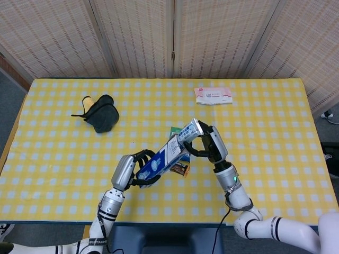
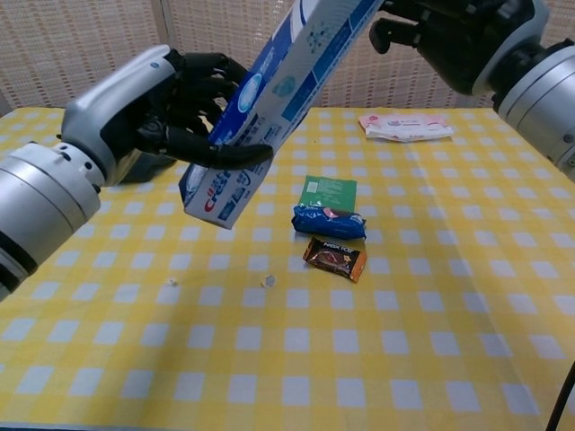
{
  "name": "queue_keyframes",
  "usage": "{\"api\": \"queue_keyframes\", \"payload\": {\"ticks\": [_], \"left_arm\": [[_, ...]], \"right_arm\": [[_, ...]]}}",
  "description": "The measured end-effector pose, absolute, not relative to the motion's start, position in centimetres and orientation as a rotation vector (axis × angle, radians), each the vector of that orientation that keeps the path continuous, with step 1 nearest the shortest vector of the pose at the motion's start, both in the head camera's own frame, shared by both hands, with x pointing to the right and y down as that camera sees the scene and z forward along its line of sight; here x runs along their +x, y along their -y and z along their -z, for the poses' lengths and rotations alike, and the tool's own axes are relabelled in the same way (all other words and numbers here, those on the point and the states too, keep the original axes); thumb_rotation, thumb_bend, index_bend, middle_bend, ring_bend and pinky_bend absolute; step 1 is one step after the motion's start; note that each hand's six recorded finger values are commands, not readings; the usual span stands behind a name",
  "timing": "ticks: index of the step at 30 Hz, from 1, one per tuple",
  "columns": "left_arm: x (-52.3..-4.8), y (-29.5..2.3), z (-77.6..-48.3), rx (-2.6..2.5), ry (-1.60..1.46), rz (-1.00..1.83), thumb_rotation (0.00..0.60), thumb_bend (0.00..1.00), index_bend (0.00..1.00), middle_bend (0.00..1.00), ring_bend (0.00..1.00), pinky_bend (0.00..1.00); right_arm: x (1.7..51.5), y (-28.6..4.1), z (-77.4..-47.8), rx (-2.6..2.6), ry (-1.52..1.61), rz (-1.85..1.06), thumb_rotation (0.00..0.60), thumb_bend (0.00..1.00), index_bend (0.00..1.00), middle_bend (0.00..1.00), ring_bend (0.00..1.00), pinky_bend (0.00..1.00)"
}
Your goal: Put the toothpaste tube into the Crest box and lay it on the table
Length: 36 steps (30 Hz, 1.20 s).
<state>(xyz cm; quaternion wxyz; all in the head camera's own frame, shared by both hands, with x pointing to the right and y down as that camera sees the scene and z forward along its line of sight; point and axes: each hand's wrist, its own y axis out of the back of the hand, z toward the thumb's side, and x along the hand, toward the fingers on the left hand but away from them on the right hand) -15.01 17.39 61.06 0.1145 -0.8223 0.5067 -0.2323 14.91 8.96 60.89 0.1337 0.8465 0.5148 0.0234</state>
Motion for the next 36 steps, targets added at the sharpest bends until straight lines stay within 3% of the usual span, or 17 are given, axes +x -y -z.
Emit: {"api": "queue_keyframes", "payload": {"ticks": [3, 7, 9, 18, 36], "left_arm": [[-15.1, -17.3, -60.8, -2.41, -1.493, 0.665, 0.6, 0.32, 0.55, 0.62, 0.58, 0.67], [-15.3, -17.2, -60.6, -2.402, -1.505, 0.656, 0.6, 0.32, 0.55, 0.63, 0.58, 0.67], [-15.5, -17.1, -60.5, -2.397, -1.521, 0.649, 0.6, 0.32, 0.56, 0.63, 0.58, 0.67], [-16.3, -16.2, -59.7, -2.377, -1.605, 0.57, 0.6, 0.32, 0.56, 0.63, 0.58, 0.67], [-19.8, -14.1, -57.8, -2.301, -1.902, 0.377, 0.6, 0.32, 0.56, 0.63, 0.58, 0.67]], "right_arm": [[14.5, -9.3, -60.8, 2.483, -1.482, -0.067, 0.6, 0.37, 0.52, 0.47, 0.46, 0.61], [14.2, -9.7, -60.8, 2.512, -1.447, -0.068, 0.6, 0.37, 0.12, 0.29, 0.31, 0.44], [14.3, -9.8, -60.8, 2.527, -1.421, -0.063, 0.6, 0.37, 0.02, 0.22, 0.24, 0.36], [15.0, -9.8, -60.8, 2.612, -1.372, 0.014, 0.6, 0.37, 0.0, 0.03, 0.08, 0.2], [19.7, -8.8, -59.2, 2.62, -1.404, 0.011, 0.6, 0.37, 0.0, 0.0, 0.03, 0.15]]}}
